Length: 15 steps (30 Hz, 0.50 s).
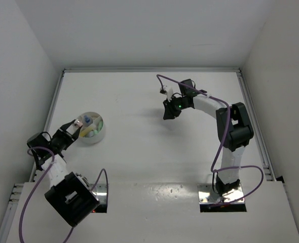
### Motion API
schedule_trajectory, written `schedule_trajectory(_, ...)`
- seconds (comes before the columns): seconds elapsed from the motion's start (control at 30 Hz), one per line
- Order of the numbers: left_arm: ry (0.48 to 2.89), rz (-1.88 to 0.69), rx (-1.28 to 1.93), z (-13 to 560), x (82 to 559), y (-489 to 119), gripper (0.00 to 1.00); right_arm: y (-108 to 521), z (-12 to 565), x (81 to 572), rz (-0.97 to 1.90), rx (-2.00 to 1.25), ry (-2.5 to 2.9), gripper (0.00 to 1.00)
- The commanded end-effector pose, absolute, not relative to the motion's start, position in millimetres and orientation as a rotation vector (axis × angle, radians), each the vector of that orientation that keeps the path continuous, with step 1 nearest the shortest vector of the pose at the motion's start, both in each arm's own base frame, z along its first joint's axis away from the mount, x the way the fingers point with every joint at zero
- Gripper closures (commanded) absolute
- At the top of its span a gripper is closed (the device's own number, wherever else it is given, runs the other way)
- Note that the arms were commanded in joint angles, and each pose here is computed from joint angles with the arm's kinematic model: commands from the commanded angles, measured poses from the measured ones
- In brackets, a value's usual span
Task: Sort the stationery into containers
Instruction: Place the stationery into the container
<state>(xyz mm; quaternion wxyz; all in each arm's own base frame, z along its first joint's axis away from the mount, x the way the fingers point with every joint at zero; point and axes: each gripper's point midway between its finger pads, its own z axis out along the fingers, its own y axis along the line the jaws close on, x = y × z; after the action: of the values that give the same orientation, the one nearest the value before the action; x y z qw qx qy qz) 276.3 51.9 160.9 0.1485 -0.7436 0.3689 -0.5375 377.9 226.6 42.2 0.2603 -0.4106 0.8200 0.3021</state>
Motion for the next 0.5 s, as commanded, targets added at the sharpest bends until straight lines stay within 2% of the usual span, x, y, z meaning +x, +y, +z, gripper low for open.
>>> schedule_trajectory(0.0,0.947,-1.627,-2.177,168.9,276.4,59.3,0.96,229.9,51.2,387.9,0.81,-1.105,2.172,0.77)
schedule_trajectory(0.47,0.918,-1.615,-2.19,164.9,278.5,64.1,0.95,230.9,52.3,390.9,0.81,-1.105,2.172,0.77)
